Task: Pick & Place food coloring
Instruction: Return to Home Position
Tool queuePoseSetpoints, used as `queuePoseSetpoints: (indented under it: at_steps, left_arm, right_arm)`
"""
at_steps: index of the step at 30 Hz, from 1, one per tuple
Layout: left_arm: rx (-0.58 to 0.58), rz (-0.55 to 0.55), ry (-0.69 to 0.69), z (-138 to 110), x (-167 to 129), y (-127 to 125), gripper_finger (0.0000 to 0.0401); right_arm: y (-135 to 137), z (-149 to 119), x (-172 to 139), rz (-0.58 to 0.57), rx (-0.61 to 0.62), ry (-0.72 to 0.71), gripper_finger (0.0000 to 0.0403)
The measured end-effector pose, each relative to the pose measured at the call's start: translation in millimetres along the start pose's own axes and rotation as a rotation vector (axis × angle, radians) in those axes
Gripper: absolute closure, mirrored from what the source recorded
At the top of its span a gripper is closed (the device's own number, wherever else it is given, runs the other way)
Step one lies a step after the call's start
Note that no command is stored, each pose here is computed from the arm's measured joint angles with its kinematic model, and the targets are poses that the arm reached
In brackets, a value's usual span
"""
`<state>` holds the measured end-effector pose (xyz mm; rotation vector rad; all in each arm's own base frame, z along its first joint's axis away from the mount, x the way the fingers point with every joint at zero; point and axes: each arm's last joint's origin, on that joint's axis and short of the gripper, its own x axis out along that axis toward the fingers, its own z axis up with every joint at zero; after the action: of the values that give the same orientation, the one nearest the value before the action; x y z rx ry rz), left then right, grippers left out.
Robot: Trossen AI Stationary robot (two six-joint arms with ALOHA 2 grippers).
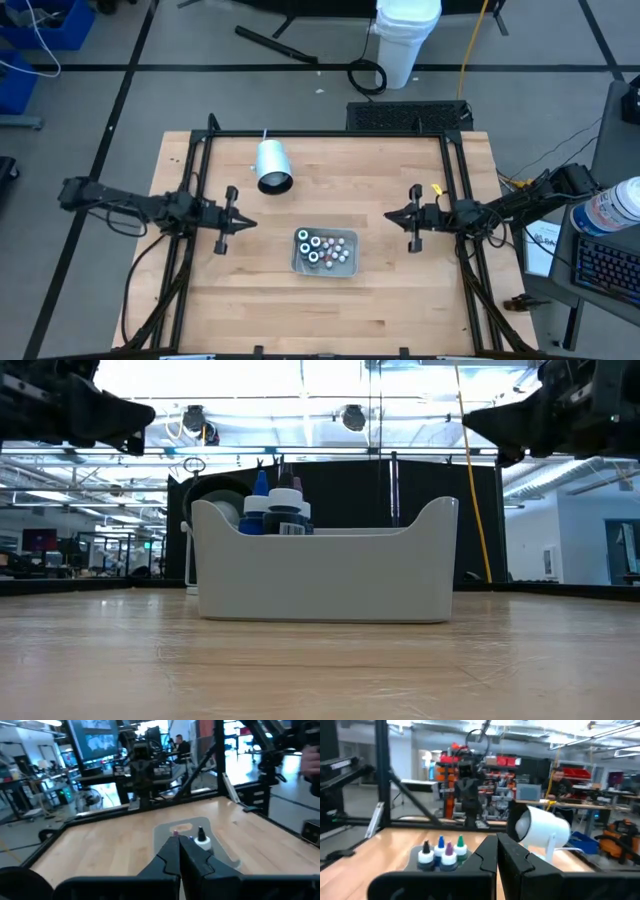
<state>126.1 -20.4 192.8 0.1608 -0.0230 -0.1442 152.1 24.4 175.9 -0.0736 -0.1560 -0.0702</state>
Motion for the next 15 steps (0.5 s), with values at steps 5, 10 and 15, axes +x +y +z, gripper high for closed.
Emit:
queuePoseSetpoints:
  at_steps: [5,10,15]
  left_arm:
    - [0.042,0.028,0.018,-1,-7,3,0.0399]
    - [0.044,0.016,0.001,-1,-17,3,0.0399]
    - [0.053,0.025,-0.028,-12,-22,2,0.0400]
  right_arm:
    - [-2,1,-2,-0.068,-0.005,0.000,0.0403]
    - [-1,7,-6,-0.011,0.016,-0.048,0.0403]
    - [-2,10,-9,0.014,0.012,-0.063,0.0403]
